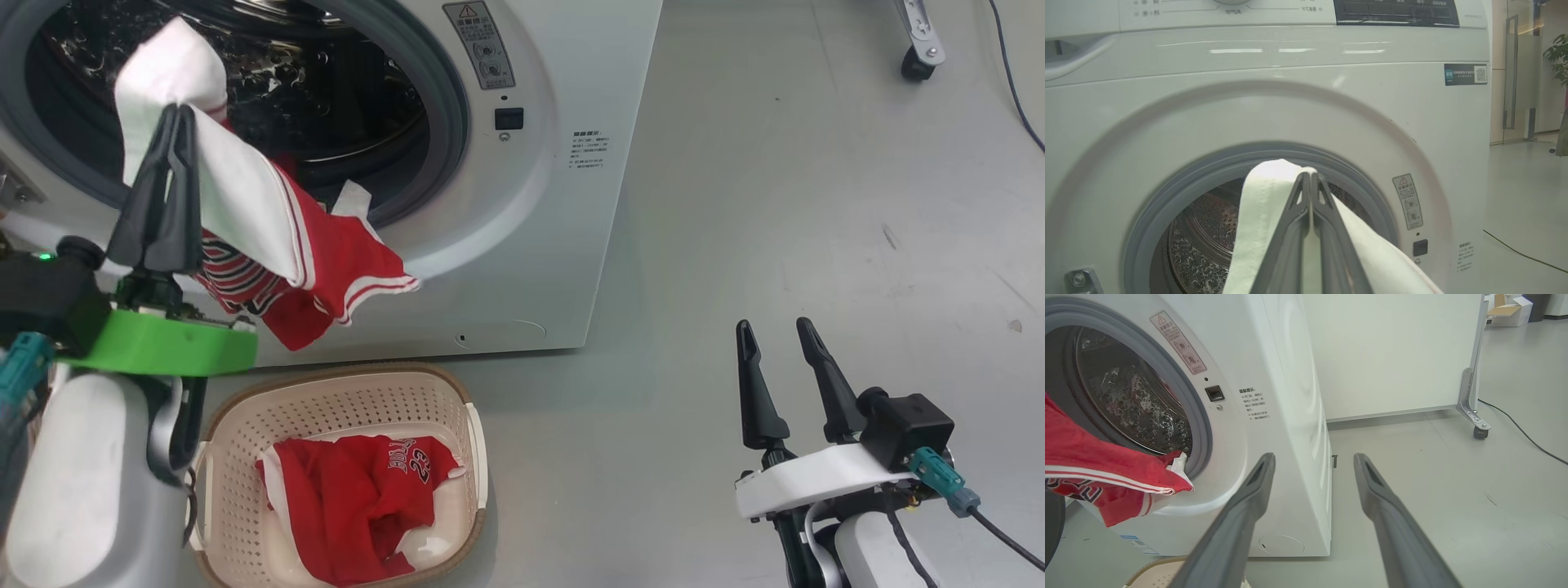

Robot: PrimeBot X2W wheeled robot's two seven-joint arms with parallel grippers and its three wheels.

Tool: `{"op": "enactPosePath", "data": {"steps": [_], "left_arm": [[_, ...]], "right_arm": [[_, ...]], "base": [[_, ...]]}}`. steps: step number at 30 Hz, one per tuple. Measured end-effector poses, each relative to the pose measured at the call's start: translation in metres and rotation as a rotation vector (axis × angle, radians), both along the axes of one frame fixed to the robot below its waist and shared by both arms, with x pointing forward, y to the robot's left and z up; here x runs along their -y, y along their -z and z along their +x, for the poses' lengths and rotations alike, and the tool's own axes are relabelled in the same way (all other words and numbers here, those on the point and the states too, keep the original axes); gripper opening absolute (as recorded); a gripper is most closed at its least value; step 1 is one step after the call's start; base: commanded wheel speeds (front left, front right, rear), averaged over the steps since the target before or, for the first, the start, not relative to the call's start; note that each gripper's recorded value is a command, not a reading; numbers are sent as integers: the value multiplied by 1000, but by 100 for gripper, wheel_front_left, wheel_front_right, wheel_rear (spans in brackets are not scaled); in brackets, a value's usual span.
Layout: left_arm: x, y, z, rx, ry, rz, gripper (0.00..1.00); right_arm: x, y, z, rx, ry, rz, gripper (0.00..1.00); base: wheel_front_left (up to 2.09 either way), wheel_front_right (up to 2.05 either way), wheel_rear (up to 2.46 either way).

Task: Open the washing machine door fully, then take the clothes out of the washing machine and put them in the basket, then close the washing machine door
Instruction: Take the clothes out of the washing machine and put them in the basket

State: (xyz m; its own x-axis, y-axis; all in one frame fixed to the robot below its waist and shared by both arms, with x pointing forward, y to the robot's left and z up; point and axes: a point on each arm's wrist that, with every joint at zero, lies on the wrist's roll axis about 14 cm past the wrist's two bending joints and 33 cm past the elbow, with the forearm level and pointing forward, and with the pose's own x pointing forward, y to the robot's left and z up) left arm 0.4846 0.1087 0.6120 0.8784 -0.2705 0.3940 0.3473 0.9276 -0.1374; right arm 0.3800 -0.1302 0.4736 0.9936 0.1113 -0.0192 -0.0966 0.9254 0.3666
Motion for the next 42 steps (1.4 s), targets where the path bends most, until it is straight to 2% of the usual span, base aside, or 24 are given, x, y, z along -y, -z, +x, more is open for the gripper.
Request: {"op": "enactPosePath", "data": {"steps": [12,20,42], "left_arm": [[7,100,-20,-296,35,46,0],[8,174,-42,-571,69,133,0],[2,310,-93,-1061,143,281,0]], "right_arm": [[-1,5,1,-14,-5,2,100],[-2,10,2,-28,-6,3,100],[-7,39,11,-105,-25,-11,100]], "base": [[0,0,0],[0,0,0],[0,0,0]]}}
